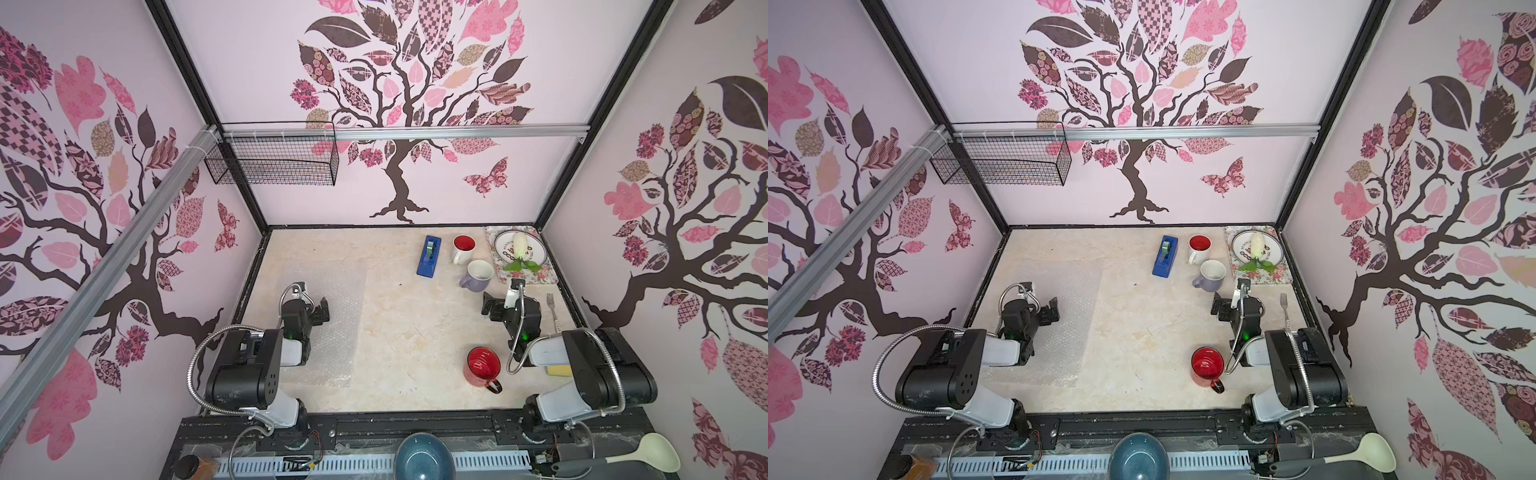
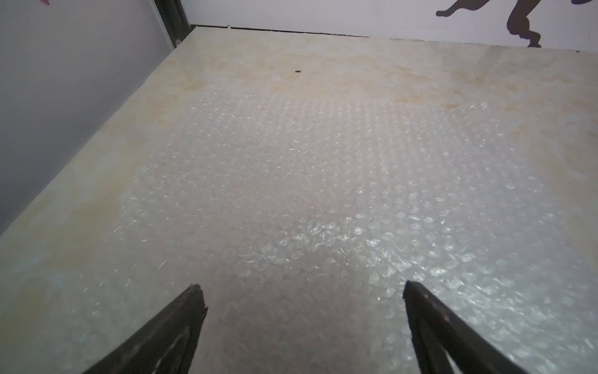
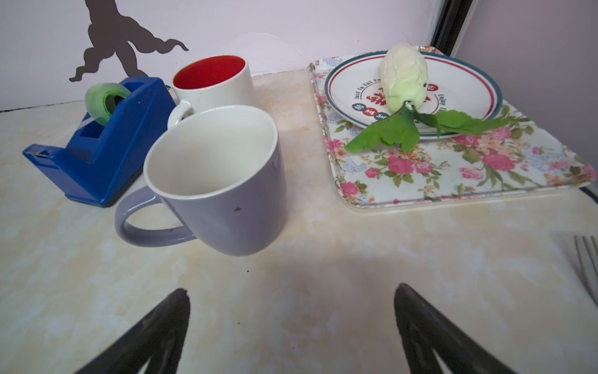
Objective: Wrap mugs in bubble wrap
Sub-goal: Pick up the bubble wrap from the bubble wrap.
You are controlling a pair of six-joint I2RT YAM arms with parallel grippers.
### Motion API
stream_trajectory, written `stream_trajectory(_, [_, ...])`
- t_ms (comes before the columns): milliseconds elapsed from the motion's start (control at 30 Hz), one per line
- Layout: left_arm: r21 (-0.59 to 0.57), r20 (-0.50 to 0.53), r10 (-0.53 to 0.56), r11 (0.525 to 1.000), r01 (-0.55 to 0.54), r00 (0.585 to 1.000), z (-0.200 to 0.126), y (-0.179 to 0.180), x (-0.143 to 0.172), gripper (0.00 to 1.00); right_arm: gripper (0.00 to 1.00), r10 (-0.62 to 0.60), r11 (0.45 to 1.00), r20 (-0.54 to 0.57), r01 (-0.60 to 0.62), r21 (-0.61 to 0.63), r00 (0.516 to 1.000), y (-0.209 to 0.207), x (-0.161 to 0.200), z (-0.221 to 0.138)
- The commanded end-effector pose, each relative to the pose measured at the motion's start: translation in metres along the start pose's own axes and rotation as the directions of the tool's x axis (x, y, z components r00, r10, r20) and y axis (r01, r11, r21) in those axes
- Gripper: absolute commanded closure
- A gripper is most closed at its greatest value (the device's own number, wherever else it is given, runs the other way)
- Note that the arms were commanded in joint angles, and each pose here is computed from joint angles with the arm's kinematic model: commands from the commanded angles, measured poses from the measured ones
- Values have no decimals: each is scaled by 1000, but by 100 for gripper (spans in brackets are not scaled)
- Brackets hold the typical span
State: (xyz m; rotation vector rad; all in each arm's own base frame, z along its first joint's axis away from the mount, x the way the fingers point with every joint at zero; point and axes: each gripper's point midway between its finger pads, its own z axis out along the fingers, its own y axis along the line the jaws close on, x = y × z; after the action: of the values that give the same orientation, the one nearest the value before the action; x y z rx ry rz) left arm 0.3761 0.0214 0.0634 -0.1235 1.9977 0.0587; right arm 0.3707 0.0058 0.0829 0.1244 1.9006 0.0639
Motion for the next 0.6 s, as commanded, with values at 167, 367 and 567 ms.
stream_trajectory(167, [-18,148,1,1000,1,989,7,4,-47,2,0,-18,1000,116,15,22,993,-4,-32,7])
stream_trajectory(367, [-17,148,1,1000,2,989,7,3,-47,2,0,-16,1000,117,14,22,993,-4,-32,7])
stream_trajectory(567, [-17,134,5,1000,-3,991,8,3,-46,2,0,-14,1000,118,12,20,993,-4,-33,8])
